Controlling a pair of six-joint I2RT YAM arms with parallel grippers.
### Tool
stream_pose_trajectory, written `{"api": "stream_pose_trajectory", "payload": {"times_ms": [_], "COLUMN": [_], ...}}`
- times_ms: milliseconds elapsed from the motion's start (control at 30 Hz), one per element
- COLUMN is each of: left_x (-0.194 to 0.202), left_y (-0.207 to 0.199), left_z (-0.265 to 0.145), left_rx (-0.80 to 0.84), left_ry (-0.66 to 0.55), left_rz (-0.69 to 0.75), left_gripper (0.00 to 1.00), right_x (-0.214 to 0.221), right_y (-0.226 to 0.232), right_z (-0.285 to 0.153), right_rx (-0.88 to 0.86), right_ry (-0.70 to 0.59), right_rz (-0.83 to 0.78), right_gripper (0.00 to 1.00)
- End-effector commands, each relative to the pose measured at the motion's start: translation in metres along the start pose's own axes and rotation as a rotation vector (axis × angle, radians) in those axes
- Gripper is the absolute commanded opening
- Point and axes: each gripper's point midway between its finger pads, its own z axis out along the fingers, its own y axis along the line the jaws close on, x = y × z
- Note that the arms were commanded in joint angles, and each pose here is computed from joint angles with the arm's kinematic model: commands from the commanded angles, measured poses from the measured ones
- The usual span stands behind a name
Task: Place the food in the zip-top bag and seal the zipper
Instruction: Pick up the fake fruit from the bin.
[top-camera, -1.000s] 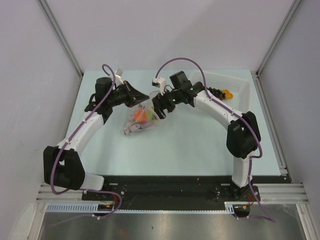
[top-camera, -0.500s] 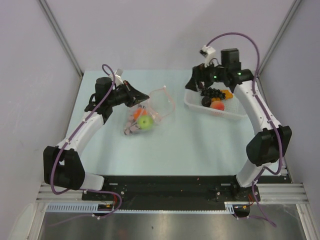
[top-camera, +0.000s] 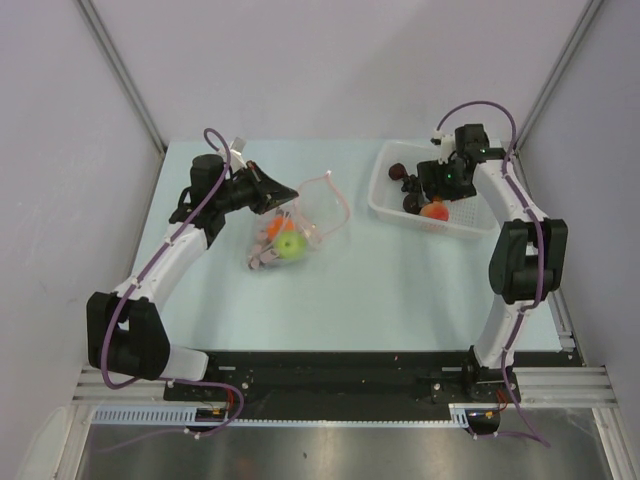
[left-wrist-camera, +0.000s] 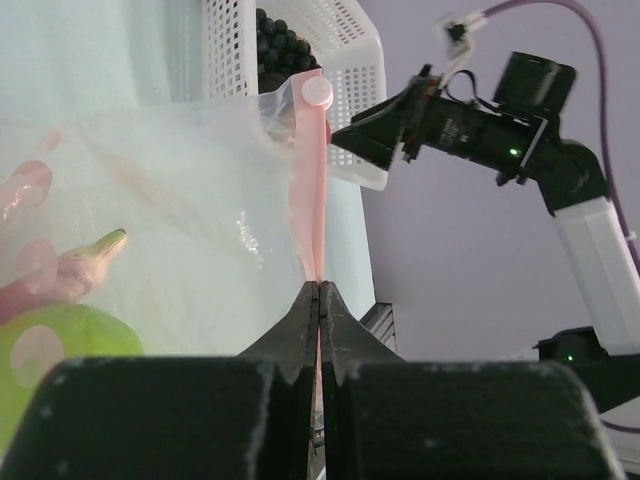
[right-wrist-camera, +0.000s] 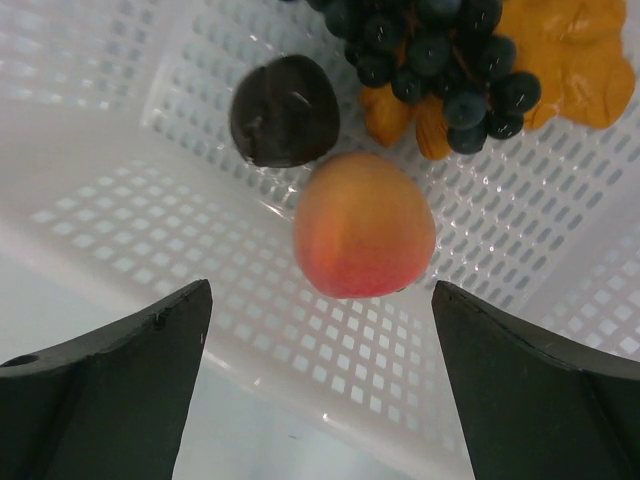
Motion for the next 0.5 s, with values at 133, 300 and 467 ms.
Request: {"api": "stream_pose_trajectory", "payload": {"times_ms": [133,300,467], "left_x": [-0.006,-0.006,-0.006], "left_y": [-0.005,-0.004,-0.003], "left_z": [0.000,0.000,0.001], "left_rx": [0.013,0.008,0.004], "left_ry": [-0.016,-0.017,-0.018], "left_rz": [0.053,0.051,0.050], "left_gripper": [0.00,0.00,0.00], "right_x": [0.042,0.050,0.044], "right_y": [-0.023,-0.023,-0.026], "right_z": [0.042,0.063,0.068], "right_rx": [0.081,0.051,0.031], "right_ry": [0.170,0.202,0.194], "right_rz": [0.029,0.025,0.018], "right_gripper": [0.98,0.96,0.81]}}
